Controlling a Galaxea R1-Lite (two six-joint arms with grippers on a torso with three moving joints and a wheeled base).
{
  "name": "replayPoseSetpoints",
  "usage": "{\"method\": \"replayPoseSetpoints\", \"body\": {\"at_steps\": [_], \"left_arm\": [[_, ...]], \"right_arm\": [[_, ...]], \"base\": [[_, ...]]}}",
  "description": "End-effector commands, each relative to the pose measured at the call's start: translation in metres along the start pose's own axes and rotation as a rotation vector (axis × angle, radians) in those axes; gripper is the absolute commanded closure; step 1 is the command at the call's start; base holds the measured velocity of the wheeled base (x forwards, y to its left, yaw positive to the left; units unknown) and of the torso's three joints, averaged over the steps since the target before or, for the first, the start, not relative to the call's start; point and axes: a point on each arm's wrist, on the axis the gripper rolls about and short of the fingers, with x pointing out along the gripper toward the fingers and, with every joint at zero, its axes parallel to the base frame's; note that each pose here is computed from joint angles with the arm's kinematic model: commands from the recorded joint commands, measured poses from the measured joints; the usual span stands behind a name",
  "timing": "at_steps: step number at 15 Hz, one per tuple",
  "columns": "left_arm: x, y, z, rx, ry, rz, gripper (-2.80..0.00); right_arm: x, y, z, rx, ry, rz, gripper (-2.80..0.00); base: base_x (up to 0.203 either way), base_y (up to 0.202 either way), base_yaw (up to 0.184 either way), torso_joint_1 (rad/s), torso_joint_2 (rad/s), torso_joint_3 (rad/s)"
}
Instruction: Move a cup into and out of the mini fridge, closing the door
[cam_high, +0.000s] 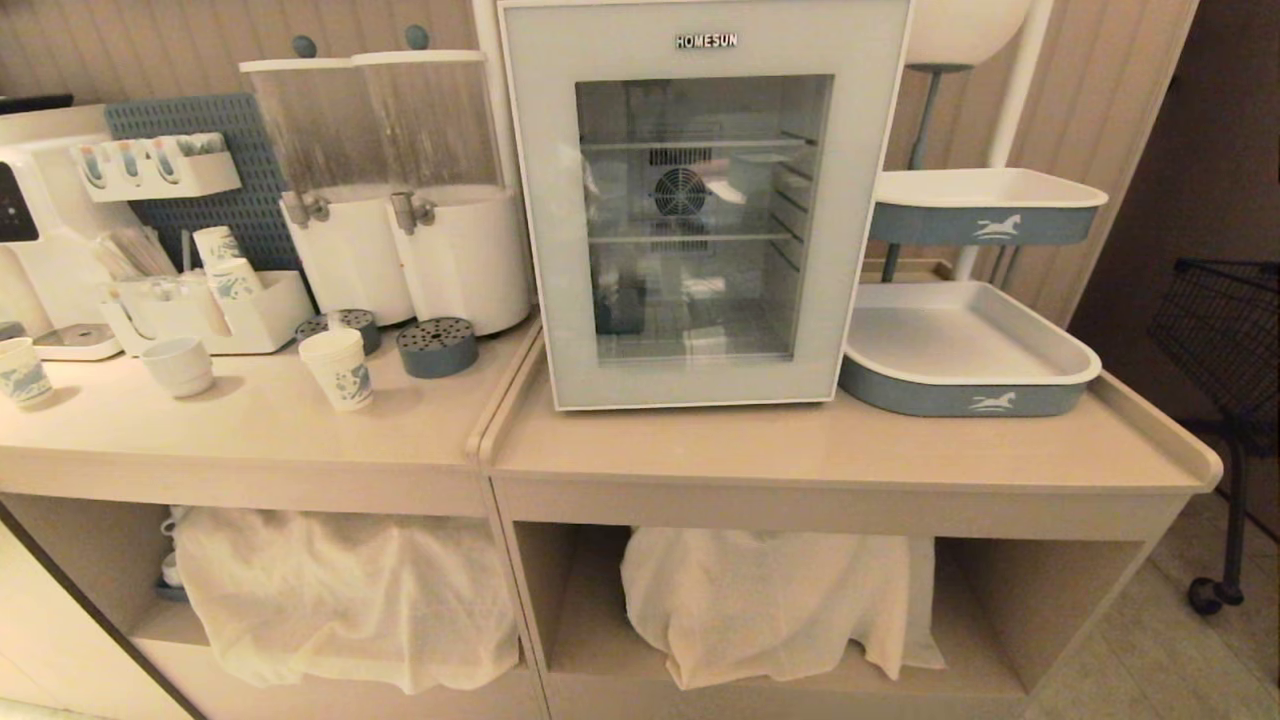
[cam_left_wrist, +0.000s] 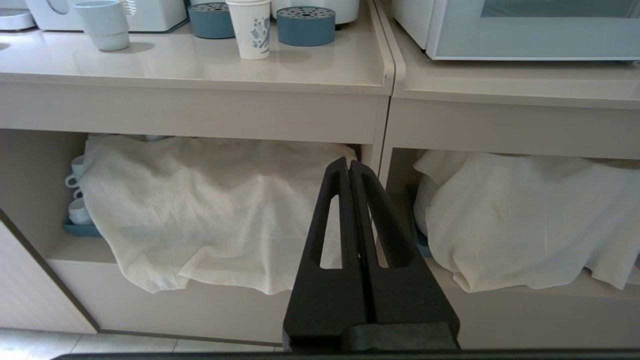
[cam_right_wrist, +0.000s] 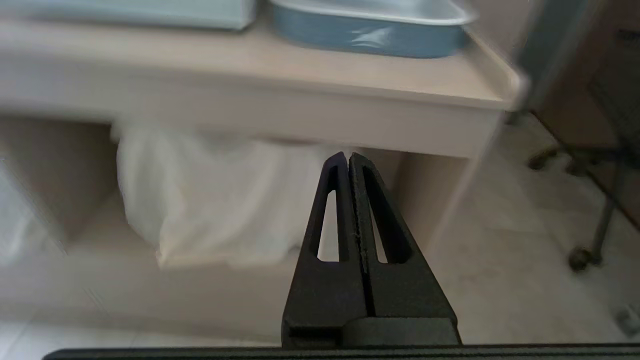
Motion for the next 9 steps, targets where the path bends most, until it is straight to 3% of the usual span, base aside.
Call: {"method": "replayPoseSetpoints", "body": {"at_steps": [1,9], "left_arm": [[0.0013,0.0001,-0.0052,0.0,0.02,0.001,0.0],[0.0013,0.0001,-0.005,0.003,0.018,-0.001,0.0]], "right_arm": [[-0.0057,0.001,-0.0009,0.016,0.087,0.046,0.0],[-0.0055,0.0007,0.0002,0.033,0.075,0.039,0.0]], "base": [[0.0,0.0,0.0,0.0,0.0,0.0],[0.0,0.0,0.0,0.0,0.0,0.0]]}}
